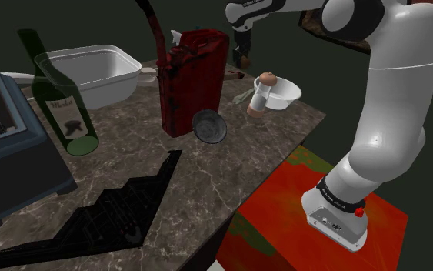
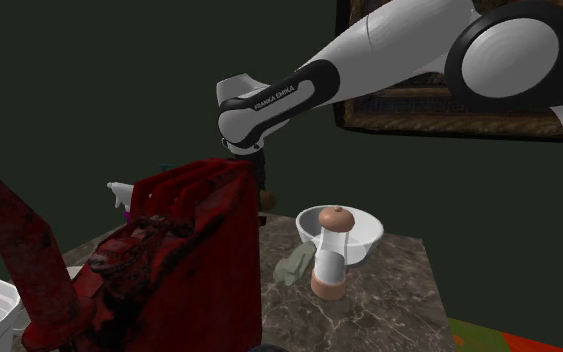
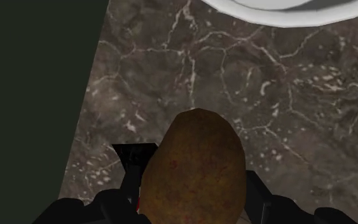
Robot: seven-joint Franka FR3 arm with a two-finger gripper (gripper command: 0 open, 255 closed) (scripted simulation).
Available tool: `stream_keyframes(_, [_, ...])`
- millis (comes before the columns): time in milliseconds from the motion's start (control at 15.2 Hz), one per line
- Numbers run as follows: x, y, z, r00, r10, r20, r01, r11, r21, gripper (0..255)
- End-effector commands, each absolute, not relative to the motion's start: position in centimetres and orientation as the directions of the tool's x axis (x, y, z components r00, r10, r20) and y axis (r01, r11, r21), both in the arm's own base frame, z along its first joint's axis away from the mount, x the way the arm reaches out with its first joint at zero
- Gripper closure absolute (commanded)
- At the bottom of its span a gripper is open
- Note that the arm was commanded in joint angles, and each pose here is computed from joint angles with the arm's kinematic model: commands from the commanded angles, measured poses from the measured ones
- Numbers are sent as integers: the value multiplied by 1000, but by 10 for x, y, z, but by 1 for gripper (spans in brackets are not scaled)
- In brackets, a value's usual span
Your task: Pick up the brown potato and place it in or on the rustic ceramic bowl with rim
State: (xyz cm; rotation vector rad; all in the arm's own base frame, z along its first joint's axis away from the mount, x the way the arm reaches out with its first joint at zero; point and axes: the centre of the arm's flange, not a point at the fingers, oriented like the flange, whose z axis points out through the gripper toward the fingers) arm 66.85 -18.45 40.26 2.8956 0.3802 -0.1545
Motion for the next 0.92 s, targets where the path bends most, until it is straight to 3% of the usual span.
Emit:
stream_keyframes(0, [670, -185, 413, 961, 243, -132, 266, -943, 199, 255])
stream_keyframes(858, [670, -185, 481, 961, 243, -132, 266, -943, 199, 255])
